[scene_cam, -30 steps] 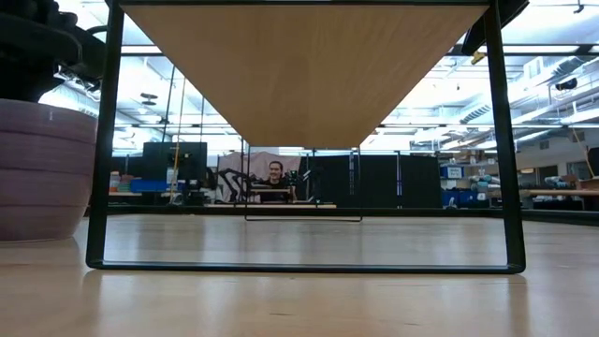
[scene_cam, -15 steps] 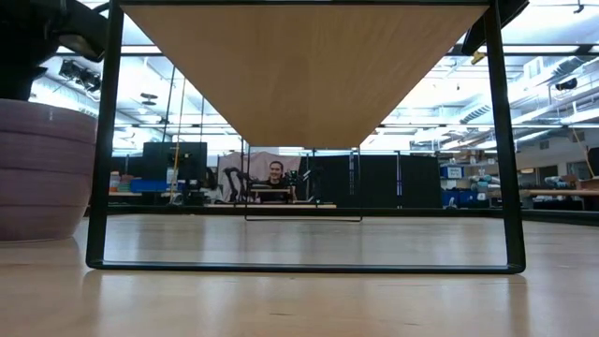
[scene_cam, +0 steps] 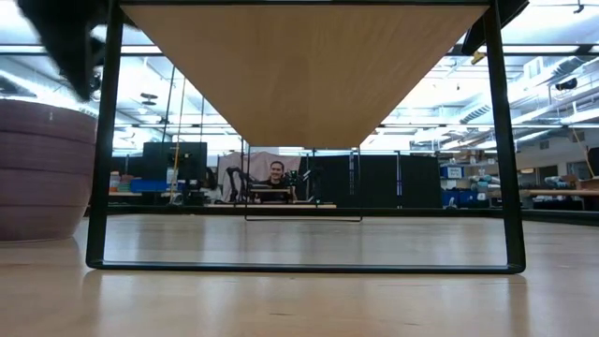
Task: Place coffee mugs
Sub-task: Put the purple mug on the shelf aligned with the other purple mug
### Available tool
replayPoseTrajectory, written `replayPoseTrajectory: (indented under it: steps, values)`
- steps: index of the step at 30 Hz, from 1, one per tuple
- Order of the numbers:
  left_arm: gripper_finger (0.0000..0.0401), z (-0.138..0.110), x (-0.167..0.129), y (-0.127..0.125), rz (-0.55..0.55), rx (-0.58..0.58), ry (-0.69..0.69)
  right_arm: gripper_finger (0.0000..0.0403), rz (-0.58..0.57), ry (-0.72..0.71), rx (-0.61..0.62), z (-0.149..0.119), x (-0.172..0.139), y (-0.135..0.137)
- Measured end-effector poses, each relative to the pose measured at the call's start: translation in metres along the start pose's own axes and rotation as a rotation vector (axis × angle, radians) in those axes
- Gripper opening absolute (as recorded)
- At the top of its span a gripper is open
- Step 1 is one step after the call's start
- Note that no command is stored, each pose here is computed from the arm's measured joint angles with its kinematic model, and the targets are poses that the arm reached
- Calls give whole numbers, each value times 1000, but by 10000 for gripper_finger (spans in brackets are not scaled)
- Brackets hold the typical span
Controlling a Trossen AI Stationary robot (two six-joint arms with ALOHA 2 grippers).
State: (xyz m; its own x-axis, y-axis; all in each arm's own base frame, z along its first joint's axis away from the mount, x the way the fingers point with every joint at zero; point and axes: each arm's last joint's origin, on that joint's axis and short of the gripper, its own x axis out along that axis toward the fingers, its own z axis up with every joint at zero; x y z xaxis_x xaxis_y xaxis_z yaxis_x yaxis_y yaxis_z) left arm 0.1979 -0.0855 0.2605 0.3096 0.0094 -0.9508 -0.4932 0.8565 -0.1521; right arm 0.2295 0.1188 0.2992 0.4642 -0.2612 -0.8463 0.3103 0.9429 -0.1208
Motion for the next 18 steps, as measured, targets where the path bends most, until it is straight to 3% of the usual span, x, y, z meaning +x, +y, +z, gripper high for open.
replayPoseTrajectory:
  steps: [6,10,18]
  values:
    - [141,20,-10,-4,-71,271,-100,113,0,0,0,0,0,0]
    - [141,22,-7,-5,-59,437,-110,113,0,0,0,0,0,0]
    - [141,20,3,-6,3,552,-92,113,2,-2,2,0,0,0]
